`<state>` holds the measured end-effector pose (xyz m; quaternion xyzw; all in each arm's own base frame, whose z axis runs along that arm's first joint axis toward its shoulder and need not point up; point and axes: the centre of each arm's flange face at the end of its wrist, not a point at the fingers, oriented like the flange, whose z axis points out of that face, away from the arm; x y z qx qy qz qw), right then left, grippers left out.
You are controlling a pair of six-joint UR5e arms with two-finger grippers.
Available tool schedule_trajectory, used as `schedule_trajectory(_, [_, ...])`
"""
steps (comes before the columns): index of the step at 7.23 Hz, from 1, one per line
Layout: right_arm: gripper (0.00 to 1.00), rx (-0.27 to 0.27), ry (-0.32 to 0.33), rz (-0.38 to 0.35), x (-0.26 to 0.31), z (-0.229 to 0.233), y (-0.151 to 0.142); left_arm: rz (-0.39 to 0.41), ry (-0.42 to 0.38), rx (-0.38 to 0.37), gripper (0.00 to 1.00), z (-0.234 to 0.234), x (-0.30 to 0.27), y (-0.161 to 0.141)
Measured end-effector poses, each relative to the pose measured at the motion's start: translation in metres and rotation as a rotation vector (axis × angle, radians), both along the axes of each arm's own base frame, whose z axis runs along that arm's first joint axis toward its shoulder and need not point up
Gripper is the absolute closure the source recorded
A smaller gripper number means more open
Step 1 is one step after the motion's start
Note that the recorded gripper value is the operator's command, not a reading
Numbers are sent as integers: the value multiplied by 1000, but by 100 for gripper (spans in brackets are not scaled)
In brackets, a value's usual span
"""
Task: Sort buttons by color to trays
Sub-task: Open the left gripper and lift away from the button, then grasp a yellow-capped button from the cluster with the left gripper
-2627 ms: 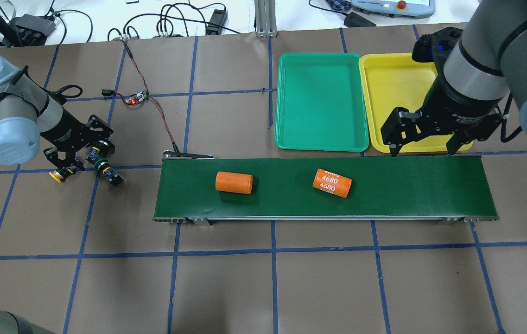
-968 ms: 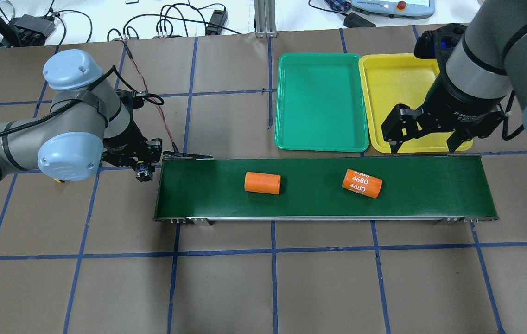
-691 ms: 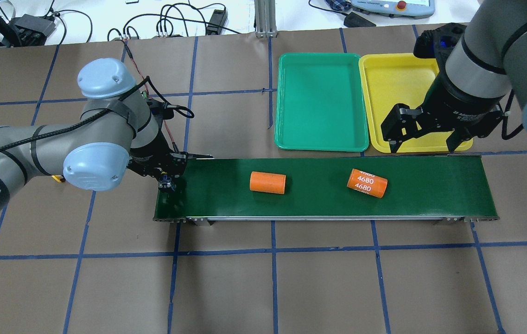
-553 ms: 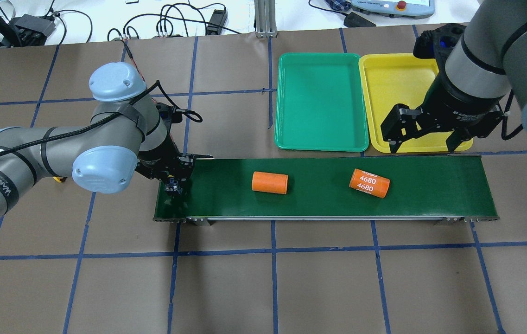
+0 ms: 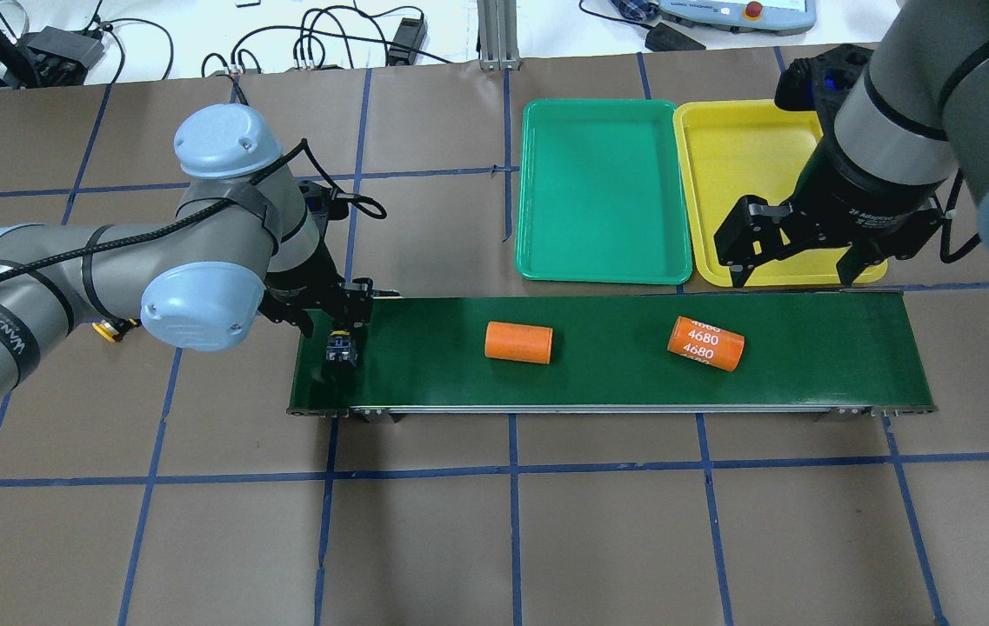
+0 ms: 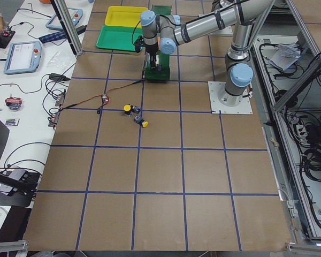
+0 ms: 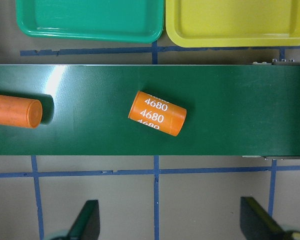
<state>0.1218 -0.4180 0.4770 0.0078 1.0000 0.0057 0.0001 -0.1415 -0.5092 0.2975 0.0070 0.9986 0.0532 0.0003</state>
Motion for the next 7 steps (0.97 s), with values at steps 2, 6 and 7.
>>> schedule_trajectory(2, [0, 3, -1, -5, -2, -1, -1, 53, 17, 6, 0, 34, 90, -37])
schedule_trajectory(6, [0, 1, 3, -6, -3, -1, -2, -211, 50, -46, 0, 2, 243, -98])
schedule_trajectory(7, [0, 0, 2, -7, -3, -1, -2, -256, 53, -50, 0, -13, 259, -113])
